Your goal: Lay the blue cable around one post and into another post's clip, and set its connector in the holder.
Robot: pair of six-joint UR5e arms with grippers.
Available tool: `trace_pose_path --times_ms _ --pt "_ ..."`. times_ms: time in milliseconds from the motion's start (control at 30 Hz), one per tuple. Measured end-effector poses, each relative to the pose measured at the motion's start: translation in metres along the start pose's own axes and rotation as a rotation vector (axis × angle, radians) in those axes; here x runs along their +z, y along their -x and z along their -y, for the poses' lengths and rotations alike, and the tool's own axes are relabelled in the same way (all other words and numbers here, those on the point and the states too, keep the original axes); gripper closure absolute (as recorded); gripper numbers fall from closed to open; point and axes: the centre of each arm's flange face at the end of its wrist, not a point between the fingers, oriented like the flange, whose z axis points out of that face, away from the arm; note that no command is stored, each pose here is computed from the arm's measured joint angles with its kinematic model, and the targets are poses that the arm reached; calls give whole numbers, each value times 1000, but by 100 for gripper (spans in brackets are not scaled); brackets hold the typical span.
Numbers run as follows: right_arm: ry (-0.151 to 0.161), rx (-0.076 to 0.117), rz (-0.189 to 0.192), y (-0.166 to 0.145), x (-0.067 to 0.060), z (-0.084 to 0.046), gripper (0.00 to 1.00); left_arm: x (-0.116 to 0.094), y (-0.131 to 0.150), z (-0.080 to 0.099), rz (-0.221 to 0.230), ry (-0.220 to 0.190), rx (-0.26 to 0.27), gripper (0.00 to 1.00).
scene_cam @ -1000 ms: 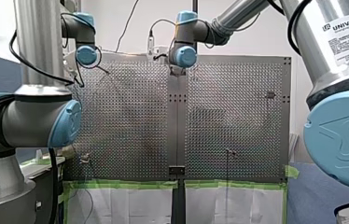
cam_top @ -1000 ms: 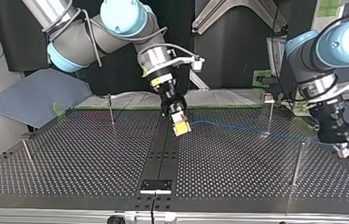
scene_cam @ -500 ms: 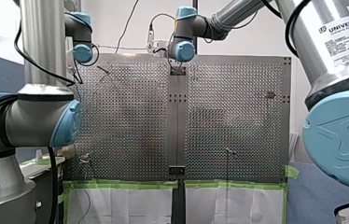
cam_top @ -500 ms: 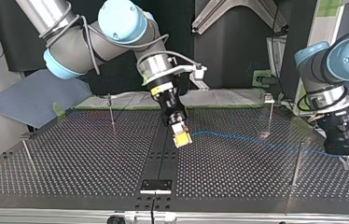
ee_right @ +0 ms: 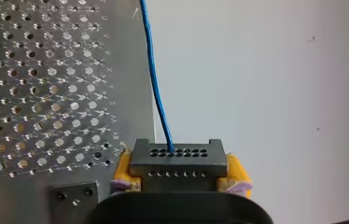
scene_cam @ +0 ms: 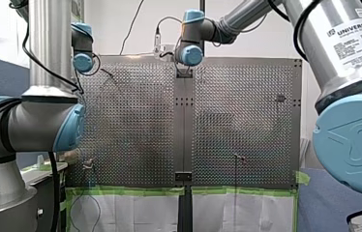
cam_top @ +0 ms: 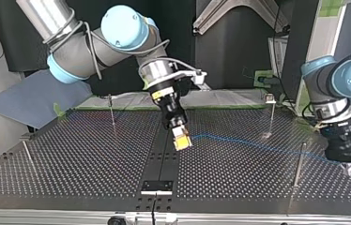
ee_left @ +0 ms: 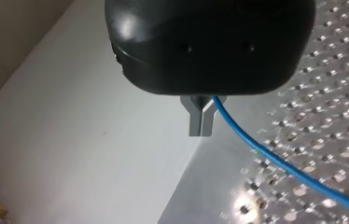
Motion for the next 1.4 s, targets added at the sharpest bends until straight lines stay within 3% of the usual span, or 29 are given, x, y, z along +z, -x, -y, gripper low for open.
trace_pose_path --times_ms 133,400,667,1000,1400 --pt "-6 0 9 10 7 2 100 6 -1 -5 -8 -5 -8 100" --pt "-13 -1 45 32 20 3 100 16 -28 -21 -83 -22 -11 100" --pt "-3 -2 64 51 33 -3 100 21 -29 -31 -86 -27 -30 100" --pt "31 -6 75 61 38 -27 100 23 -60 -44 -158 -31 -29 100" --pt "75 -7 87 73 42 -61 100 24 -68 -46 -175 -36 -37 100"
